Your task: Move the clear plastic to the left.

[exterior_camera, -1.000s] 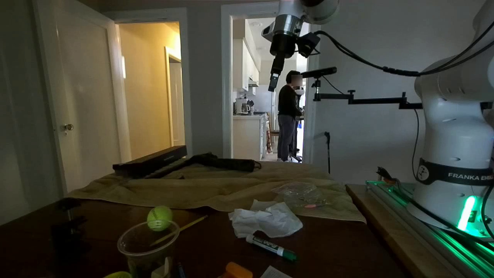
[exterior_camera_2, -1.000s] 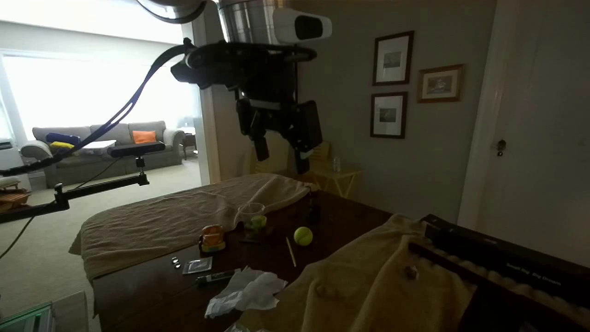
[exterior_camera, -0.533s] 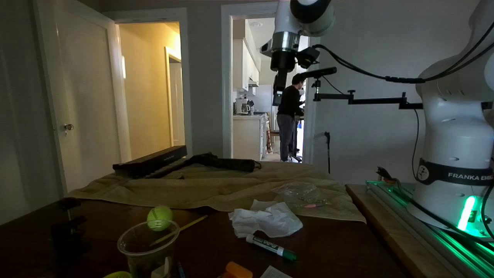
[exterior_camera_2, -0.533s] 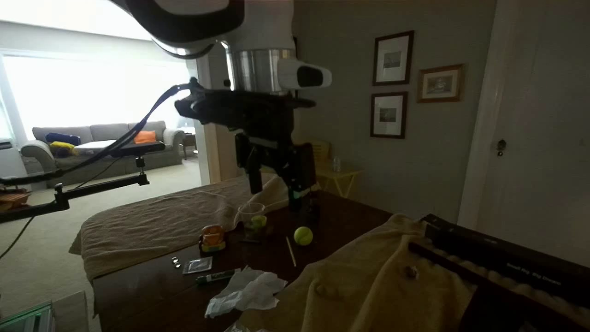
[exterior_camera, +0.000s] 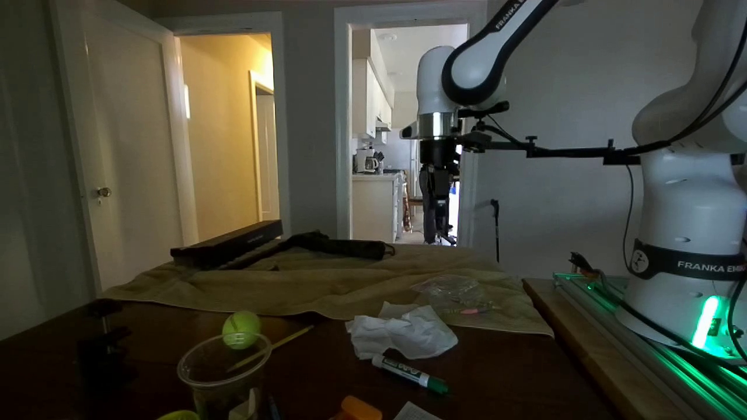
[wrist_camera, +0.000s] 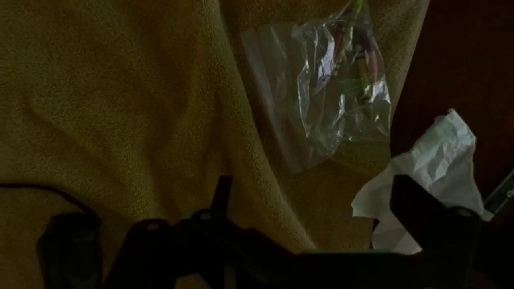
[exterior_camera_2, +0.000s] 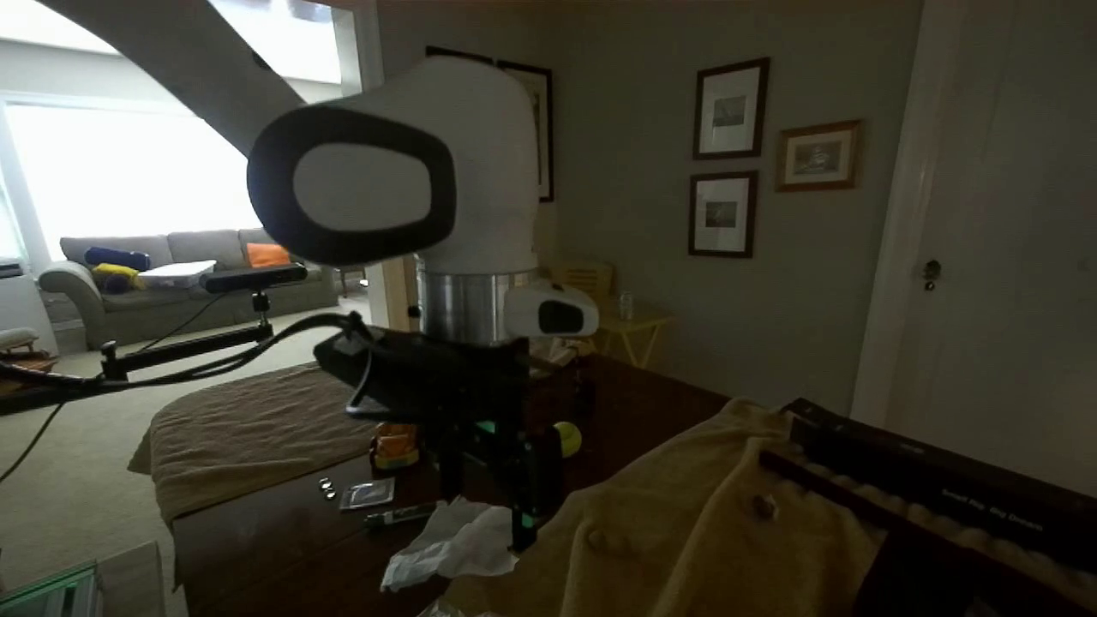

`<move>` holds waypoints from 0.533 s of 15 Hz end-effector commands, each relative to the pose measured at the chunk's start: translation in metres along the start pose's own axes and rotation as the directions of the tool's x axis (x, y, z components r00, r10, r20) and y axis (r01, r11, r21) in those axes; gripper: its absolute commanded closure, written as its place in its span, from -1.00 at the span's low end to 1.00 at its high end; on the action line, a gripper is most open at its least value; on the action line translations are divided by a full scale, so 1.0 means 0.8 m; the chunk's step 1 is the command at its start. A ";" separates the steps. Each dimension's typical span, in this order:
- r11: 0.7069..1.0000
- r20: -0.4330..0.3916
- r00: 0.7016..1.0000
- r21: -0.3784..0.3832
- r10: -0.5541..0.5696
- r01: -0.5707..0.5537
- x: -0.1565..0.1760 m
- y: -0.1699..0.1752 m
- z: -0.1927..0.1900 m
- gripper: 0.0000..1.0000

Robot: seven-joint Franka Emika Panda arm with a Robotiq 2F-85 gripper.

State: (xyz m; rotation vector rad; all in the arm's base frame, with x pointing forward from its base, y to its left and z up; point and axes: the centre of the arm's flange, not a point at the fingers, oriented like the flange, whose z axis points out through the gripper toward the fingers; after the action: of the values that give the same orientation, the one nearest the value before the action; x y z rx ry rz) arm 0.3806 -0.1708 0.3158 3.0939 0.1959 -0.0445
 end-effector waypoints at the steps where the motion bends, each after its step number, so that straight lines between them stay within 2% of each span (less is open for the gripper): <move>1: 0.999 -0.017 0.999 -0.041 -0.027 0.026 -0.002 0.000 0.013 -1.00; 6: 0.998 -0.017 0.999 -0.048 -0.030 0.030 -0.002 0.000 0.021 -1.00; 8: 0.998 0.008 0.999 -0.036 -0.044 0.044 0.005 0.003 0.036 -1.00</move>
State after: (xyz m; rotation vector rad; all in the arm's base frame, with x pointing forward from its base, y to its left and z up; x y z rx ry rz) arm 0.3786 -0.1708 0.2978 3.0448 0.2445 -0.0178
